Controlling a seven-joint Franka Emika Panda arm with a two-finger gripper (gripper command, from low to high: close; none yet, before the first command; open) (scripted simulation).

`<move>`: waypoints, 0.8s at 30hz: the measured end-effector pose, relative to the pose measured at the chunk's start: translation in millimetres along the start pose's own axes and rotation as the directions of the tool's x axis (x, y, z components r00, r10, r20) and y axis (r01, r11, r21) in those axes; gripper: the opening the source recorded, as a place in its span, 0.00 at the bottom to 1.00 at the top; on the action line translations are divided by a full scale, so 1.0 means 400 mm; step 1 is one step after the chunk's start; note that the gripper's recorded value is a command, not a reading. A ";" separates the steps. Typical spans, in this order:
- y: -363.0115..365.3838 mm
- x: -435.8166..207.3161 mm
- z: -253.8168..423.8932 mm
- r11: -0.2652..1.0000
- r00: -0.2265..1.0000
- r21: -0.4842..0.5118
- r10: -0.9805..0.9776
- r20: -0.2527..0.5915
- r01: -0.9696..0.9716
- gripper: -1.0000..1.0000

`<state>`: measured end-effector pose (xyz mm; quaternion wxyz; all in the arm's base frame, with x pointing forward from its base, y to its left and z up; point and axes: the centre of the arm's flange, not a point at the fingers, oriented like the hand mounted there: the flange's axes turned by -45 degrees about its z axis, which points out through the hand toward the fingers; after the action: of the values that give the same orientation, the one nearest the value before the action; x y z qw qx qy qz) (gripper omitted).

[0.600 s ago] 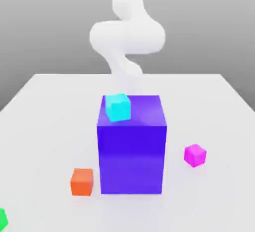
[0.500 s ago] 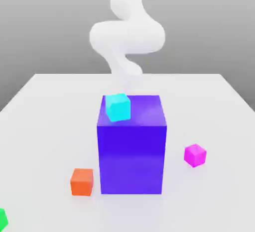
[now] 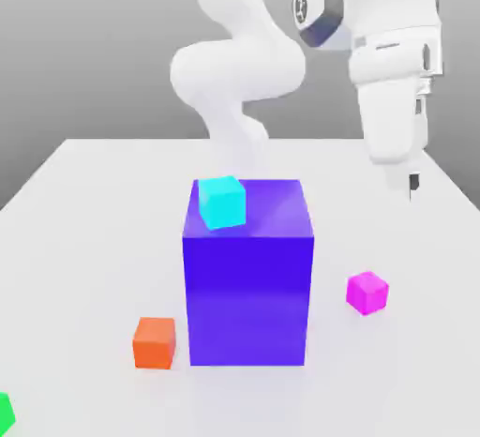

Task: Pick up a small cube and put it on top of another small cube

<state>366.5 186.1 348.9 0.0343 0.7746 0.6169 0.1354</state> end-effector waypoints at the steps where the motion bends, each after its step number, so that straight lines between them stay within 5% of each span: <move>1: -0.033 0.003 0.035 0.998 0.998 0.024 -0.065 0.010 0.065 0.50; 10: -0.354 -0.048 0.283 0.769 0.795 0.249 -0.607 -0.006 0.589 0.50; 19: -0.428 -0.086 0.451 0.714 0.746 0.275 -0.665 -0.021 0.644 0.50; 20: -0.432 -0.089 0.462 0.714 0.746 0.275 -0.665 -0.022 0.644 0.00; 24: -0.432 -0.090 0.462 0.713 0.746 0.277 -0.665 -0.022 0.644 0.00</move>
<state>242.3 213.4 127.2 0.0000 0.5079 0.8614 -0.0008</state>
